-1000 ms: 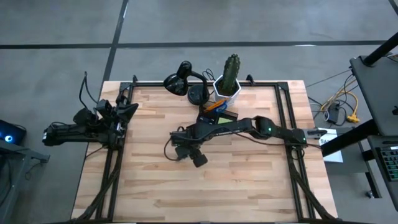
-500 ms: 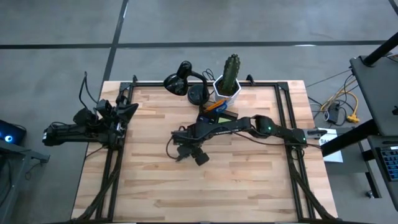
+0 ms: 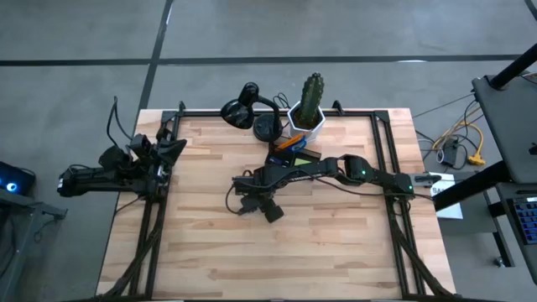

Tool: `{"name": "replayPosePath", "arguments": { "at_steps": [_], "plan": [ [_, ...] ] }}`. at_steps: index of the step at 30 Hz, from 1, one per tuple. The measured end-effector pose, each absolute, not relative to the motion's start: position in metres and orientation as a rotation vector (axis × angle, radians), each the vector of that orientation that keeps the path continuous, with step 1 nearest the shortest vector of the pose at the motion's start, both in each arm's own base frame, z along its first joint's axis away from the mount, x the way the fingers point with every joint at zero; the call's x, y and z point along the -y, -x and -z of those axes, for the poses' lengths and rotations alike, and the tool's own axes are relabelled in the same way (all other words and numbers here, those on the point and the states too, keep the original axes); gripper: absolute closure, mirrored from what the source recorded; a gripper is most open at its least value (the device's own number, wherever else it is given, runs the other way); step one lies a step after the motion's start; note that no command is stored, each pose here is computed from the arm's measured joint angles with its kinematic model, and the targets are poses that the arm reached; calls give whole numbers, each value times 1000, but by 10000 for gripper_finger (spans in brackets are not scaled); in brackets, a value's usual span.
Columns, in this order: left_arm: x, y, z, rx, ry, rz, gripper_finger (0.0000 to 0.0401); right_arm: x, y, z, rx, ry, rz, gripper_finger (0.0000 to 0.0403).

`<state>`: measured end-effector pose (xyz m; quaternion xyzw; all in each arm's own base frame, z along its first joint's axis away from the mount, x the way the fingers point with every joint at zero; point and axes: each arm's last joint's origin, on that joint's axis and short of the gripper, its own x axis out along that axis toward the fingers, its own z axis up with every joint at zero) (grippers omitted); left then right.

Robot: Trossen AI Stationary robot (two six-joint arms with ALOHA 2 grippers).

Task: Pick and place office supplies into organizer
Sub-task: Put the bottom black pen into the black desk organizer

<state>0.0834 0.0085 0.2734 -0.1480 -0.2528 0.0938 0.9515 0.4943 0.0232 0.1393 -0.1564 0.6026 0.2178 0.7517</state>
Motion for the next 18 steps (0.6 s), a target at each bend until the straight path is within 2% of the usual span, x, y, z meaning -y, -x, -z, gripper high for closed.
{"name": "replayPosePath", "arguments": {
  "at_steps": [8, 18],
  "plan": [
    [-8, -83, -273, 514, 301, -191, 401, -23, -494, -139, -1319, 333, -466, 300],
    [-8, -83, -273, 514, 301, -191, 401, -23, -494, -139, -1324, 329, -462, 369]
  ]
}}
